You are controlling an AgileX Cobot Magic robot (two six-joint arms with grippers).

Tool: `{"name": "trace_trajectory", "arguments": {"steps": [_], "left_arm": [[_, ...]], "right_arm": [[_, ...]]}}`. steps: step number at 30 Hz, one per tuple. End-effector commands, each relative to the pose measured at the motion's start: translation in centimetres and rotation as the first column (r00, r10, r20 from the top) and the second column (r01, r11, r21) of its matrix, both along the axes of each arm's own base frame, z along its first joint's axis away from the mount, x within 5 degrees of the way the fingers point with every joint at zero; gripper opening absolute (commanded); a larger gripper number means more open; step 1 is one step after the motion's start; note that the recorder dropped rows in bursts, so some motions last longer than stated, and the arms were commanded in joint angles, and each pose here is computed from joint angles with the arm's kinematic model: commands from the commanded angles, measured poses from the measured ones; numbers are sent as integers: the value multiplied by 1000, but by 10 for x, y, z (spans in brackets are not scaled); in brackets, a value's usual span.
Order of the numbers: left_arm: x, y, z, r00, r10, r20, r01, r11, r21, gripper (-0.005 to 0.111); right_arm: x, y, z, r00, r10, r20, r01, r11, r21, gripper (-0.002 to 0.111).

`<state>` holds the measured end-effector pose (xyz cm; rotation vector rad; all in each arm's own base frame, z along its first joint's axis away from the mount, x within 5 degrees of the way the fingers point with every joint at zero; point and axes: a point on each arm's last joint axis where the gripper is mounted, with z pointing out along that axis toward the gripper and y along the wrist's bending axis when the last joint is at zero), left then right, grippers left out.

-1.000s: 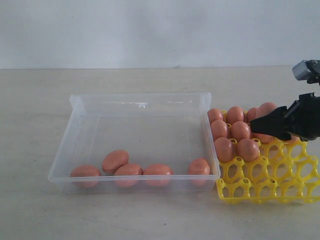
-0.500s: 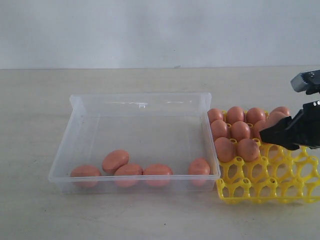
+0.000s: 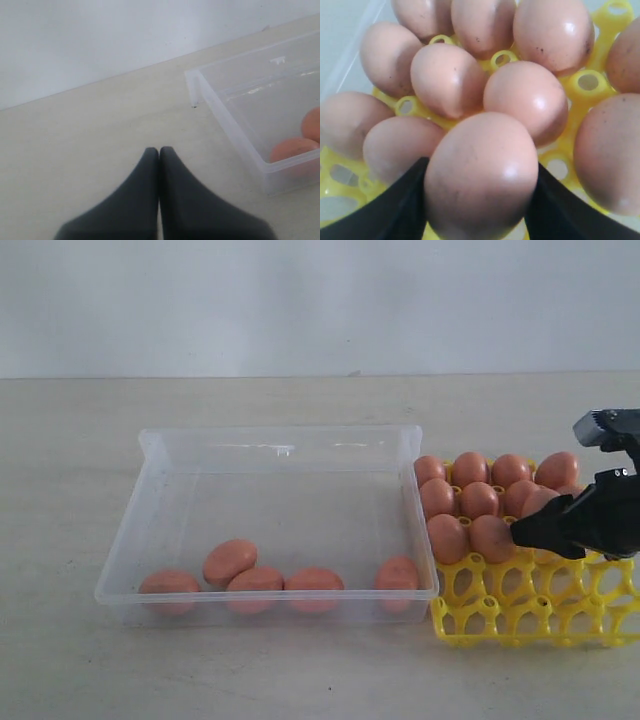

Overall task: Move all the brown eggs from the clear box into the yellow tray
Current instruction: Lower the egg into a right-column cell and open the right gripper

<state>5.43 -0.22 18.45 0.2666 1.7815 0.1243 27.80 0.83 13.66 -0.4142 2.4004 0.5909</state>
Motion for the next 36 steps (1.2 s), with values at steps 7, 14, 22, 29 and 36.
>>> {"name": "trace_trajectory", "arguments": {"steps": [7,14,22,29,36], "left_arm": [[0,0,1,1000,0,10,0,1000,-8,-4],[0,0,1,1000,0,10,0,1000,-8,-4],[0,0,1,1000,0,10,0,1000,-8,-4],[0,0,1,1000,0,10,0,1000,-8,-4],[0,0,1,1000,0,10,0,1000,-8,-4]], "right_arm": [[-2,3,-2,1000,11,-15,-11,1000,22,62],[-2,3,1,1000,-8,-27,8,999,34,62],[-5,-1,35,993,-49,103,52,998,-25,62],[-11,-13,73,949,-224,221,244,968,-68,61],[-9,-49,71,798,-544,258,595,778,-199,1]]}}
